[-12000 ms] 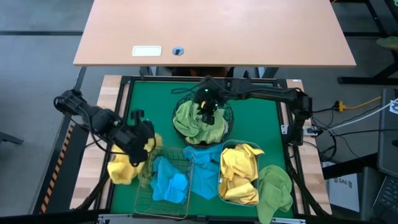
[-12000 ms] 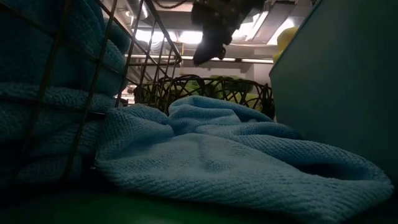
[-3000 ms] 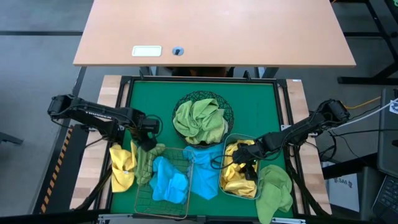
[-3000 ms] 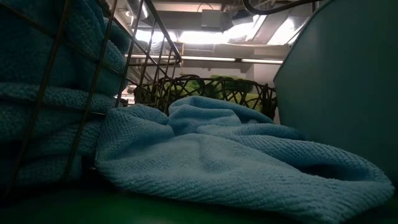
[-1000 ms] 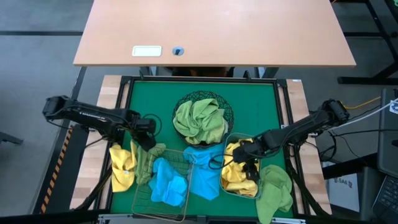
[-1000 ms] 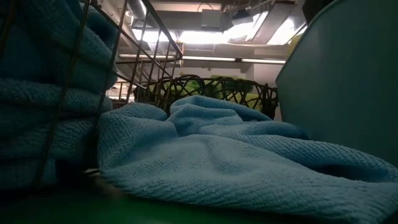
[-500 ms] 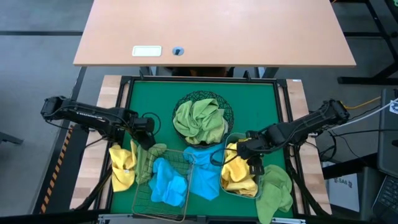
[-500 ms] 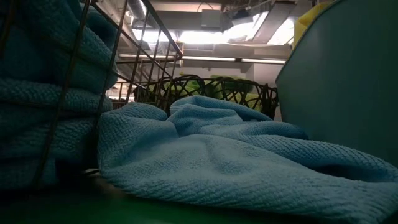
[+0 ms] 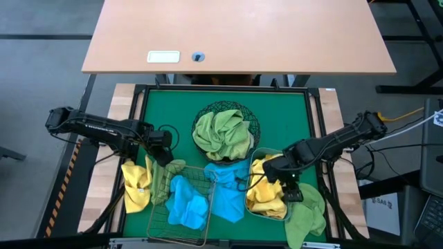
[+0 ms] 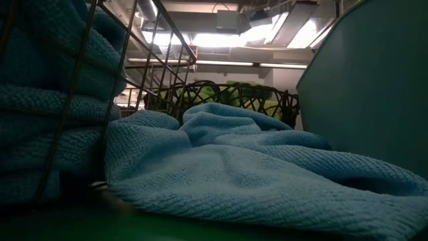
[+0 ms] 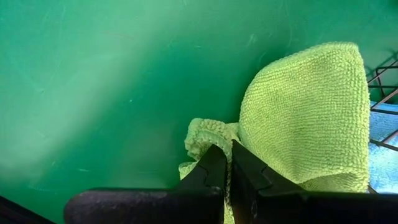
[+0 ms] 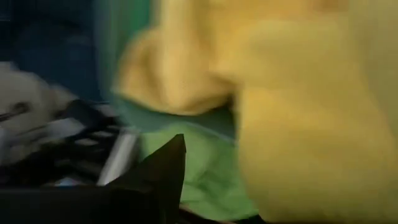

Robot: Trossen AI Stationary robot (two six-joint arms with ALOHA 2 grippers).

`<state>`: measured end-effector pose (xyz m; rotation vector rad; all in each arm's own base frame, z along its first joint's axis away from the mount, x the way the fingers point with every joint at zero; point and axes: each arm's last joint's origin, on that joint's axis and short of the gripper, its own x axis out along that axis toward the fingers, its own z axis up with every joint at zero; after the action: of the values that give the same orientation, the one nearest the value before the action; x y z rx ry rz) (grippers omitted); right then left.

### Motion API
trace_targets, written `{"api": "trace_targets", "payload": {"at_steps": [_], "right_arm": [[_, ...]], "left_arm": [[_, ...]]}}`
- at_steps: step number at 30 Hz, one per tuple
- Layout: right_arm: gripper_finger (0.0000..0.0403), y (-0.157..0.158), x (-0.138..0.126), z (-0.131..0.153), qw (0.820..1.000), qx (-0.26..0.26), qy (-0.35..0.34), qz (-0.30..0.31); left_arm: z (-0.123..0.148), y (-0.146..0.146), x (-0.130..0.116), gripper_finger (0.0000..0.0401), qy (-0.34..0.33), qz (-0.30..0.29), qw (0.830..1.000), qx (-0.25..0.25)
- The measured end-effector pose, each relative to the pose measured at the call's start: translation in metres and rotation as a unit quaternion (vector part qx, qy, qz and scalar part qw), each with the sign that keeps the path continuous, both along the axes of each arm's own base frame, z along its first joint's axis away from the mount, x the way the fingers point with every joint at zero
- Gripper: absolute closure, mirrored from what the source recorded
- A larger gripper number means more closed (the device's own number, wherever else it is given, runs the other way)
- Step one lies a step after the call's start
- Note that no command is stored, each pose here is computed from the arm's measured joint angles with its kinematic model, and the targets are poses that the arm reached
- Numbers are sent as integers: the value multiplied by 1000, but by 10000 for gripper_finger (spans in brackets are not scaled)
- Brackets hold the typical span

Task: Sort microfiber towel by color & place in baskets
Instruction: Put the yellow microfiber cloth into the blue bin

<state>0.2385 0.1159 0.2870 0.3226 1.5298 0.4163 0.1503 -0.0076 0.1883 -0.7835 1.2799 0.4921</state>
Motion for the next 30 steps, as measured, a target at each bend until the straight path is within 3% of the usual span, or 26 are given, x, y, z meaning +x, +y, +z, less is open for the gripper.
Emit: {"api": "trace_targets", "payload": {"at_steps": [3,7,10,14,18,23,30], "right_arm": [[215,-9,-6,-3,994,-110,7,-14],[215,-22,-13,-5,958,-285,-3,-19],[215,-26,-14,-4,940,-341,-20,4],[215,-17,-8,-4,941,-326,-72,59],[215,1,0,-3,961,-234,-125,81],[215,15,2,-1,977,-127,-141,100],[215,15,2,-1,980,-120,-132,91]], "left_arm": [[0,0,0,401,-1,-1,1000,2],[0,0,0,401,-1,-2,1000,8],[0,0,0,401,-1,-1,1000,9],[0,1,0,401,-1,-1,1000,9],[0,1,0,401,-1,-1,1000,10],[0,1,0,401,-1,-1,1000,10],[0,1,0,401,-1,-1,1000,10]]}}
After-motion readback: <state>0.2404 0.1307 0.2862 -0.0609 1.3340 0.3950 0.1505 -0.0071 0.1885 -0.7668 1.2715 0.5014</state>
